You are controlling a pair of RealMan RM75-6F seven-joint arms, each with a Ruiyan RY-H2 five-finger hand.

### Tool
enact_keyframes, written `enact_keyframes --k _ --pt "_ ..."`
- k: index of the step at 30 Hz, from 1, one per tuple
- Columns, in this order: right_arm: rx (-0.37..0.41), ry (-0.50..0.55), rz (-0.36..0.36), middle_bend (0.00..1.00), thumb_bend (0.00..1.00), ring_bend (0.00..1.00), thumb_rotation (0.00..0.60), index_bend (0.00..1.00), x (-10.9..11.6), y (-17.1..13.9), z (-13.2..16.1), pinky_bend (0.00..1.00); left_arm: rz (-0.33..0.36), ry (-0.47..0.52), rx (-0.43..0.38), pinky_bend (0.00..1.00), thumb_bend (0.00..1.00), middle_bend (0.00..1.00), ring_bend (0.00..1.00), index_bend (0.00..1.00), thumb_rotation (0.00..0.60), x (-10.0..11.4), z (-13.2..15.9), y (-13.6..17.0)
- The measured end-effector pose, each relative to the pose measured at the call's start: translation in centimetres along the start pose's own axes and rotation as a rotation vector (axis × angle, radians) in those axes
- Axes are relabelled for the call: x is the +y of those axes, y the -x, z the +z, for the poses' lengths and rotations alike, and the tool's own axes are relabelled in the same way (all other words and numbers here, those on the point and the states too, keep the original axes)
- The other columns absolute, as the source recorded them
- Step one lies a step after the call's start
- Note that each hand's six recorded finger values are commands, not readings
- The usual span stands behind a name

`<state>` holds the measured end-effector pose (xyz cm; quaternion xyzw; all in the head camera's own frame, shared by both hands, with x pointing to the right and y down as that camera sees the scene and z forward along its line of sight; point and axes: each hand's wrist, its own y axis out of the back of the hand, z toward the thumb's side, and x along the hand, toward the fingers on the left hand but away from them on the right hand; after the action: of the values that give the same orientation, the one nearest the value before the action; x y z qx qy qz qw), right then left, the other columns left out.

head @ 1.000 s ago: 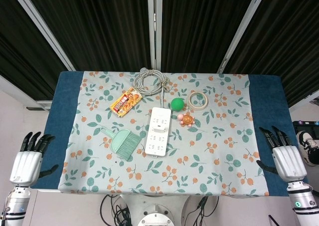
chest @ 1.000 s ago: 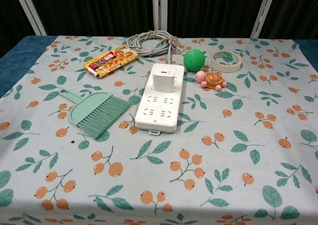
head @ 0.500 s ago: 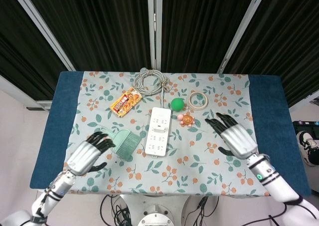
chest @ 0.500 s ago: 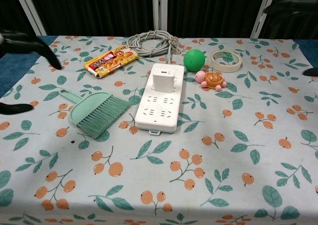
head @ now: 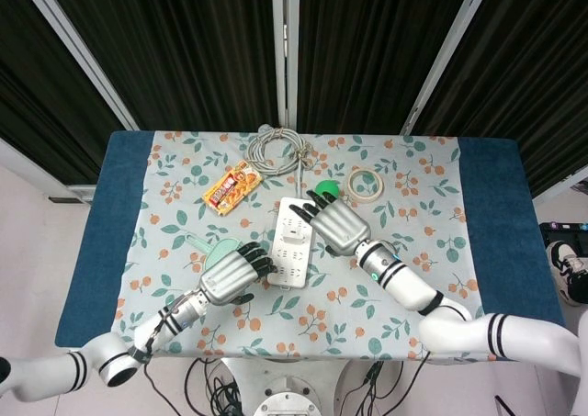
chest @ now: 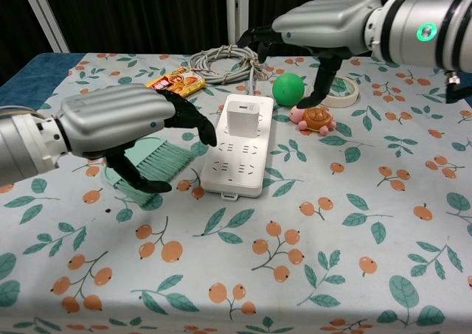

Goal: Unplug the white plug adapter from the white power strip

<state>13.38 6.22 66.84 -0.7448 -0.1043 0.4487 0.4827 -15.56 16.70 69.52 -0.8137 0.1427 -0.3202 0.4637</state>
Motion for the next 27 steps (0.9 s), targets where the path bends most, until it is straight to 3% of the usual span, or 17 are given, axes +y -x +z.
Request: enact_keyframes --k 11,27 --pt "-0.005 -0.010 0.077 0.21 0.16 0.05 0.600 0.04 -3.0 3.8 1.3 0.18 -0.038 0.002 -0.014 0.19 0.20 0.27 0.19 0.27 0.600 -2.5 0.8 -1.7" --pt "0.018 -0.049 0.070 0.30 0.22 0.12 0.600 0.20 -4.7 6.5 2.7 0.22 0.009 0.011 -0.010 0.21 0.19 0.26 0.21 0.26 0.600 -4.0 1.4 -2.3"
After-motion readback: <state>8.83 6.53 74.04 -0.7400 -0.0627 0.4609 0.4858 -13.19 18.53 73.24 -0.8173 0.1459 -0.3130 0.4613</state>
